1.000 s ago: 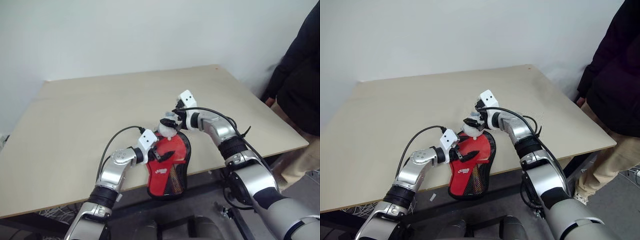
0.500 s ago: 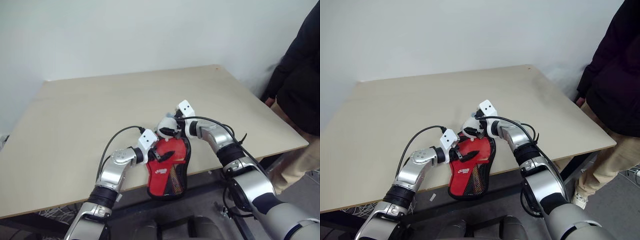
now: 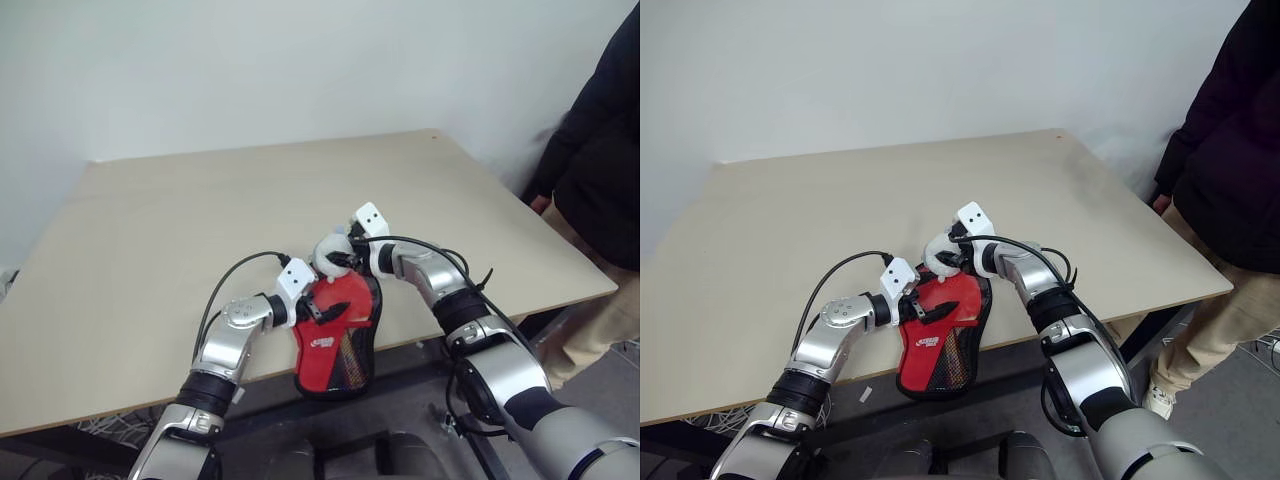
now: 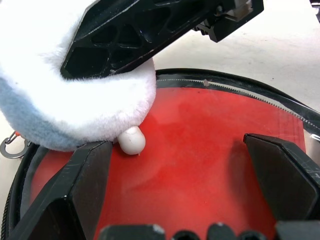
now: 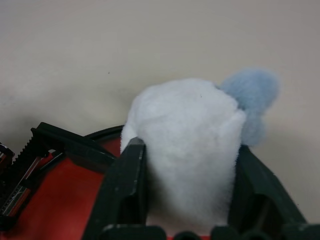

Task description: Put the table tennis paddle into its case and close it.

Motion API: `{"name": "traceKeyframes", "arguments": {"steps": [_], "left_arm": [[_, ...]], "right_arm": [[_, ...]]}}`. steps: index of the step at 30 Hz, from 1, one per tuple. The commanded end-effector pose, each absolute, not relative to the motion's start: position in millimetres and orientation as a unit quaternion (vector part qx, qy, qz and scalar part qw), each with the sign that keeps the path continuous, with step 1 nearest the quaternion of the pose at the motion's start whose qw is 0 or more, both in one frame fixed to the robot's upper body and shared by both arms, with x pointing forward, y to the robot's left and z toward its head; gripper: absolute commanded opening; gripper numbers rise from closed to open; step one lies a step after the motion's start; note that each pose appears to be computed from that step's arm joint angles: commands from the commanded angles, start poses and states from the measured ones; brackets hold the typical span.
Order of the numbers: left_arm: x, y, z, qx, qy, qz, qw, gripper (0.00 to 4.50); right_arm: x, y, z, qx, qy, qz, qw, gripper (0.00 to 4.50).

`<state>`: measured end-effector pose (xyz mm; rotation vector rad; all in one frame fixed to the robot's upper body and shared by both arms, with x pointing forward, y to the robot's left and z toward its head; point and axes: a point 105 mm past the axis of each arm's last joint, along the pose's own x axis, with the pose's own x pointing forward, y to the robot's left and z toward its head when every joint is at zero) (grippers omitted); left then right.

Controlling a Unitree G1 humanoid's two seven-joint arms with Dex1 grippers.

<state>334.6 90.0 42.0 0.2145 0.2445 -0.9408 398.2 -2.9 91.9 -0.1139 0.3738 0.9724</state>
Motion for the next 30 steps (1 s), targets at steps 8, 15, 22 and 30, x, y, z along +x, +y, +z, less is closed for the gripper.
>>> {"name": "traceKeyframes", "arguments": {"steps": [8,15,22,30], "left_arm": [[326,85,25,0.101,0.151,-0.463,0.868,4.50],[325,85,24,0.102,0.153,-0.464,0.866,4.50],[323,85,23,0.102,0.156,-0.465,0.866,4.50],[322,84,22,0.100,0.157,-0.465,0.865,4.50]], "right_arm": [[414,4,108,-0.091,0.138,0.431,0.887,0.28],[421,9,110,-0.097,0.132,0.421,0.892,0.28],[430,6,114,-0.096,0.131,0.395,0.904,0.28],[440,-4,111,-0.102,0.148,0.350,0.919,0.28]]}}
